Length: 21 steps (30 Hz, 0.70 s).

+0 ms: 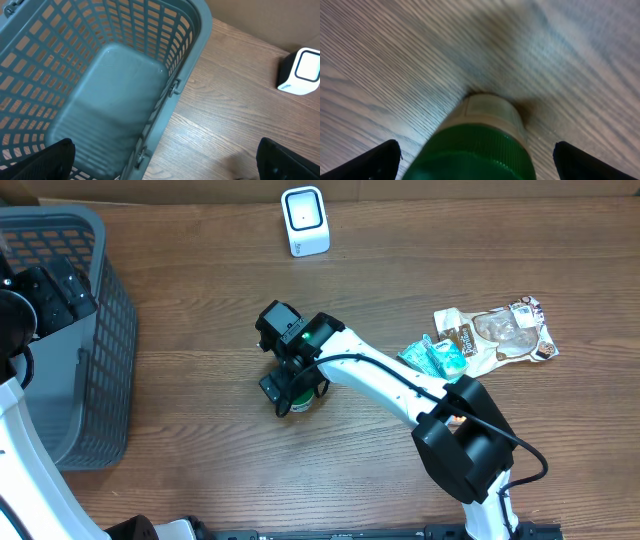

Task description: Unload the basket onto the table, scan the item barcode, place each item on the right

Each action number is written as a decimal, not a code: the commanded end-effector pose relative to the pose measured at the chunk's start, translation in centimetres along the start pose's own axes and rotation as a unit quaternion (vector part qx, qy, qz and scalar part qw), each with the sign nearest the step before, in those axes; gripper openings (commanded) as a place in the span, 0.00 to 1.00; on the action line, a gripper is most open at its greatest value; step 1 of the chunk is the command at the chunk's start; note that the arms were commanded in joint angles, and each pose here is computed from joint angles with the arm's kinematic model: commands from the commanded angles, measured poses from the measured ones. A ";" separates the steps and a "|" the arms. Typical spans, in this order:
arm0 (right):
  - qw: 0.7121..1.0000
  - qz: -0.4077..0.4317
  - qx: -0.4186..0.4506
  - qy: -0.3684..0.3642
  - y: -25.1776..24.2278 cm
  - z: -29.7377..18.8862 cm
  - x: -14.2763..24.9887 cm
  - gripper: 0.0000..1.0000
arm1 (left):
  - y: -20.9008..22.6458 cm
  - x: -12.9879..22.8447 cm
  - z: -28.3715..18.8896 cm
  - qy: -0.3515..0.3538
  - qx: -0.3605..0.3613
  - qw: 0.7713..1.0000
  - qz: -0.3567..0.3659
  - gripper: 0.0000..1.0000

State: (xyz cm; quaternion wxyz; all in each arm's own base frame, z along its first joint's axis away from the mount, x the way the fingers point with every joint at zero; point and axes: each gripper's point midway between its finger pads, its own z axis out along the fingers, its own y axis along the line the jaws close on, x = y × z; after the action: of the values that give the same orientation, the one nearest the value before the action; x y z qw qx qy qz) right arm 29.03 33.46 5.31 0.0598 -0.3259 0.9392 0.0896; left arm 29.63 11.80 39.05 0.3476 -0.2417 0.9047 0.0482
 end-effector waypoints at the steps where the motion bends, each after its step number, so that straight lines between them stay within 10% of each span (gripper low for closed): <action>1: 1.000 0.002 -0.007 0.010 0.5 0.1 0.5 0.96 | 0.2 -0.3 -0.1 -0.005 -0.004 1.000 0.006 1.00; 21: 1.000 0.013 -0.004 0.018 -0.2 -1.8 1.1 0.54 | 0.2 -0.3 -0.1 -0.005 -0.004 1.000 0.006 1.00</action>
State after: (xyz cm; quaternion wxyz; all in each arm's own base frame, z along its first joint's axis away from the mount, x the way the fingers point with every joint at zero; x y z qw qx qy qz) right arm 27.62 32.34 5.11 0.0235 -0.3215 0.9434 0.0784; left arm 29.63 11.80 39.05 0.3476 -0.2417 0.9047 0.0482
